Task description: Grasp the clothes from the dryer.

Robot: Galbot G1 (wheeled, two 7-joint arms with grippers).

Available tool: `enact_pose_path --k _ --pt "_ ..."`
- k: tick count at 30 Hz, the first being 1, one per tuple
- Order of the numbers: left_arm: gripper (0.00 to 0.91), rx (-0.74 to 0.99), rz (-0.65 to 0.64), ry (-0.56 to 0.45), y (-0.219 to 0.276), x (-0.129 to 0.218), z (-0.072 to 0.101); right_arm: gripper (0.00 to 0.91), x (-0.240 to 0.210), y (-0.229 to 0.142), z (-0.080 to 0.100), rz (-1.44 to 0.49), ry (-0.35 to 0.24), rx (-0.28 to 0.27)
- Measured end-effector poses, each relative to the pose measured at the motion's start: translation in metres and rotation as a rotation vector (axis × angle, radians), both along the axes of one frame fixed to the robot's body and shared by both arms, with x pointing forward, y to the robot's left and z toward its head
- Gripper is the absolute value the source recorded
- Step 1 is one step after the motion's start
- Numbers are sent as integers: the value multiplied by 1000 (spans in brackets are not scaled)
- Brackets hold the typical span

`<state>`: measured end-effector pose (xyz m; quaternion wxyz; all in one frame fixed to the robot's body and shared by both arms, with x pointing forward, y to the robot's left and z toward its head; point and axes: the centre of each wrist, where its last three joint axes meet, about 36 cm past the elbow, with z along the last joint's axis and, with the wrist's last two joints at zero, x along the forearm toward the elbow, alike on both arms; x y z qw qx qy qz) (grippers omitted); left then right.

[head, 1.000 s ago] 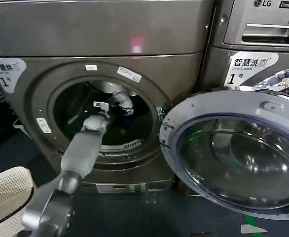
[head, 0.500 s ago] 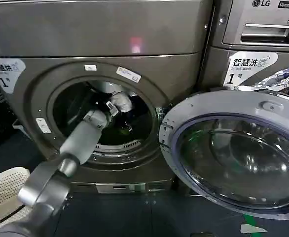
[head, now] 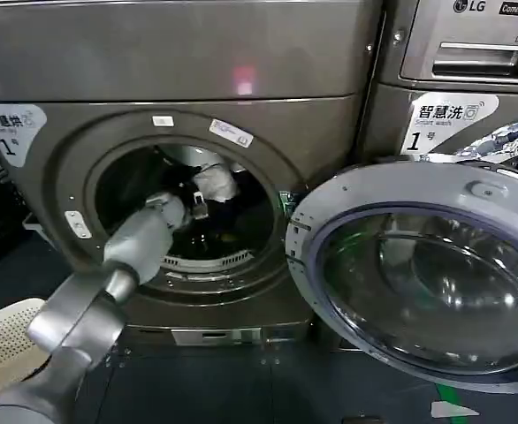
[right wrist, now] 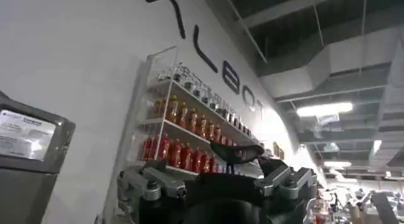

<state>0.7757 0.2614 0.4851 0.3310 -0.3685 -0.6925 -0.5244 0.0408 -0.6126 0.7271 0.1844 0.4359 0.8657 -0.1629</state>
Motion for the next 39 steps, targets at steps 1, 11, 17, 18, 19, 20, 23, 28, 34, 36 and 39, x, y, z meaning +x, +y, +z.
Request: enact_pose_path --k 1,11,17,18,19,20,23,28,34,36,39 --pt "907 21 -5 2 -2 0 -1 907 0 0 0 0 0 1" --pt "523 180 -35 35 -14 -2 -13 907 2 -1 -5 1 -1 7" --pt "91 211 -41 57 -11 -3 -18 907 4 -2 -9 3 0 12" --pt "46 211 -42 59 -11 -3 -19 907 5 -2 -9 4 0 13" --pt "11 211 -43 61 -11 -4 -19 907 5 -2 -10 4 0 13" --pt "0 211 -45 61 -11 -4 -19 907 6 -2 -10 5 0 14" --pt "0 201 -46 59 -11 -4 -20 907 7 -3 -12 5 0 17" --pt "0 154 -33 36 -12 -3 -17 907 7 -3 -15 5 1 21" --pt "0 55 -1 -4 -9 -1 -8 907 9 -3 -15 8 1 23" --pt "0 2 16 -18 -8 -1 -5 907 9 -3 -15 7 2 23" --pt "0 -100 48 -48 -7 -1 0 907 8 -4 -16 4 4 25"
